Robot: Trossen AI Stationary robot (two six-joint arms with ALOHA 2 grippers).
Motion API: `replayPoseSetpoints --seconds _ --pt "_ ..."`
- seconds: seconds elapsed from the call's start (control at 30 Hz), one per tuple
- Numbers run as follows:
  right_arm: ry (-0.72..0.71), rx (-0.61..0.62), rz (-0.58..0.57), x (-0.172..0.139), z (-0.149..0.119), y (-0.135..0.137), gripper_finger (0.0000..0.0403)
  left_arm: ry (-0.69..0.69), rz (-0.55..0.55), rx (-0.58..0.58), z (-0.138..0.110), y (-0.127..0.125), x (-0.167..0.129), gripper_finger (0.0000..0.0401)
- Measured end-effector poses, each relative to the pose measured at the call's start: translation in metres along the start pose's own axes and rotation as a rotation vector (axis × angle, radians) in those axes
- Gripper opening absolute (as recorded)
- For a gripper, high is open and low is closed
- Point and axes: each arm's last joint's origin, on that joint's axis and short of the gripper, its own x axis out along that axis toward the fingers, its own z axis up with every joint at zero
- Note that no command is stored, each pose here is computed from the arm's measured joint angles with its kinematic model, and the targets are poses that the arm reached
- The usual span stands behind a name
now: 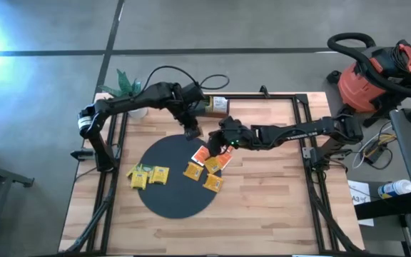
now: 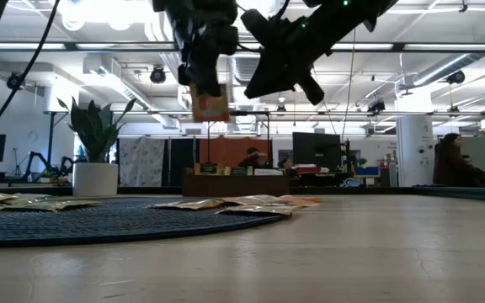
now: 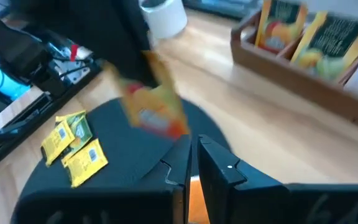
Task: Pick & Place Tea
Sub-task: Put the orange tea bag into the left section of the wooden organizer
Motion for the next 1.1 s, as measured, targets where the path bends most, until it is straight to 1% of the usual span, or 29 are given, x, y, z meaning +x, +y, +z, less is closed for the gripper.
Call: replayPoseSetpoints --seconds 0.1,0.17,0.2,0.27,0.33,0.4,0.47,0.53,0.63,0.73,0.87,0.97,1.1 --pt "-0.035 -0.04 0.003 -0.009 0.008 0.001 0.0027 0.005 0.179 0.1 0.0 0.012 -0.002 0.0005" --pt "-0.048 -0.065 -0.012 -0.013 0.01 0.0 0.0027 0.007 0.277 0.166 0.002 0.024 -0.004 0.0005" --pt "-0.053 -0.071 -0.021 -0.015 0.011 -0.001 0.0027 0.0 0.309 0.189 0.003 0.031 -0.005 0.0005" --pt "-0.054 -0.074 -0.033 -0.019 0.014 -0.002 0.0027 -0.006 0.338 0.197 0.004 0.05 -0.007 0.0002" --pt "-0.052 -0.075 -0.037 -0.022 0.015 -0.003 0.0027 -0.03 0.348 0.167 0.007 0.07 -0.006 0.0001" --pt "-0.034 -0.085 -0.051 -0.023 0.014 -0.004 0.0027 -0.027 0.328 0.142 0.006 0.09 -0.004 0.0001" --pt "-0.02 -0.087 -0.06 -0.023 0.012 -0.006 0.0027 -0.024 0.3 0.145 0.006 0.105 0.001 0.0001" --pt "-0.009 -0.084 -0.068 -0.024 0.011 -0.006 0.0027 0.001 0.295 0.18 0.005 0.116 0.007 0.0001" --pt "-0.002 -0.081 -0.073 -0.024 0.01 -0.007 0.0027 0.031 0.302 0.27 0.007 0.123 0.021 0.0" --pt "-0.001 -0.079 -0.072 -0.024 0.01 -0.007 0.0027 0.02 0.317 0.328 0.013 0.127 0.032 0.0" --pt "0.009 -0.083 -0.08 -0.024 0.009 -0.008 0.0027 0.032 0.343 0.361 0.016 0.134 0.046 0.0" --pt "0.018 -0.088 -0.086 -0.024 0.008 -0.008 0.0027 0.084 0.361 0.376 0.014 0.141 0.056 0.0" --pt "0.033 -0.085 -0.099 -0.024 0.007 -0.01 0.0027 0.115 0.358 0.381 0.012 0.145 0.067 0.0"
